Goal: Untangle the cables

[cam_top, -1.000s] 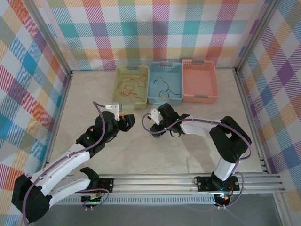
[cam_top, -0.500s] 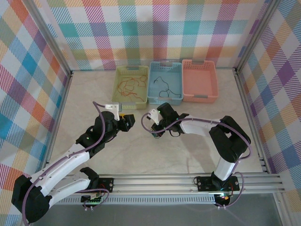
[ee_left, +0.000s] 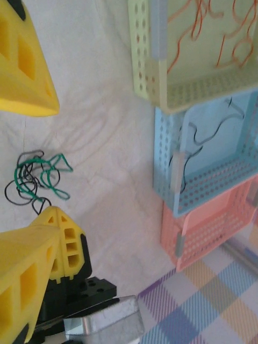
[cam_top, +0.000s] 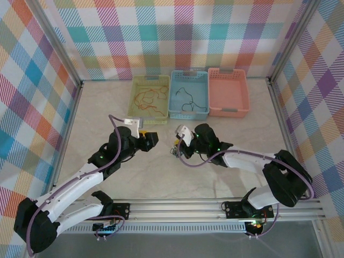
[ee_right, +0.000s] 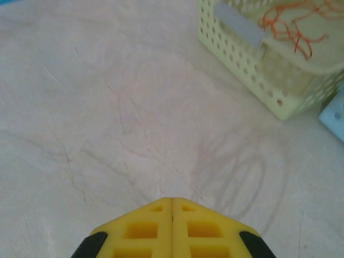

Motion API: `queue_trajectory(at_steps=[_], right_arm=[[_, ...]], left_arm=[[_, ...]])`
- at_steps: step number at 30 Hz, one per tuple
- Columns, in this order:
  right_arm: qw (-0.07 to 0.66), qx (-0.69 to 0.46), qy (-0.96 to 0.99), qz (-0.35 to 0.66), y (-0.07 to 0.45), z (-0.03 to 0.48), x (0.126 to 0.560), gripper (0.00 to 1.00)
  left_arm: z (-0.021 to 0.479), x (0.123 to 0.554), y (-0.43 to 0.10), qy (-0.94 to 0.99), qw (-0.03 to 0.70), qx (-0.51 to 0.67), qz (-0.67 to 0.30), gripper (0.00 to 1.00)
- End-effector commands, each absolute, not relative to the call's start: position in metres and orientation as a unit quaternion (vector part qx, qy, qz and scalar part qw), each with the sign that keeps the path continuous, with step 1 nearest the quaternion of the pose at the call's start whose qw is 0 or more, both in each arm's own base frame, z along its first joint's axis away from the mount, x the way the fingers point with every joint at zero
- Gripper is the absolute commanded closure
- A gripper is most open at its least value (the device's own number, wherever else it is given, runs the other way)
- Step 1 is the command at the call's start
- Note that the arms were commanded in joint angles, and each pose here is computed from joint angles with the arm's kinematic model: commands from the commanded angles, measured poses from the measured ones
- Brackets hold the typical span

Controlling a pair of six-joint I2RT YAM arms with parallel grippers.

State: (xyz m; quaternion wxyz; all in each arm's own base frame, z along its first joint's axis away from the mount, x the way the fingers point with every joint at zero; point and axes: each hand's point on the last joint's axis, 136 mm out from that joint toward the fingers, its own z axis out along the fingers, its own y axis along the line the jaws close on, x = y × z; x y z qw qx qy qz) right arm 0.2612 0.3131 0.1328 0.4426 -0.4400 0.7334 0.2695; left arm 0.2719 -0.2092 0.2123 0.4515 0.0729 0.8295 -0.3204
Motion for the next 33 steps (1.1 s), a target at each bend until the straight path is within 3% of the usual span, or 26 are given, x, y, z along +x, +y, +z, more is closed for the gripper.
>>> queue_trajectory(at_steps=[1,8,16,33], right_arm=[[0.507,-0.416,0.685,0.316,0.318,0.169,0.261,1.00],[0.526,-0.367,0.677,0.360,0.305,0.187,0.268,1.00],[0.530,-0.345,0.673,0.383,0.298,0.193,0.270,1.00],[0.520,-0.350,0.654,0.423,0.301,0.201,0.262,1.00]], left_arm=[[0.219,0.259,-0.241,0.805,0.428,0.132,-0.390,0.44],[0.216,0.247,-0.273,0.791,0.377,0.165,-0.453,0.43],[0.193,0.246,-0.295,0.810,0.318,0.184,-0.458,0.46],[0.173,0.252,-0.304,0.827,0.302,0.189,-0.435,0.47]])
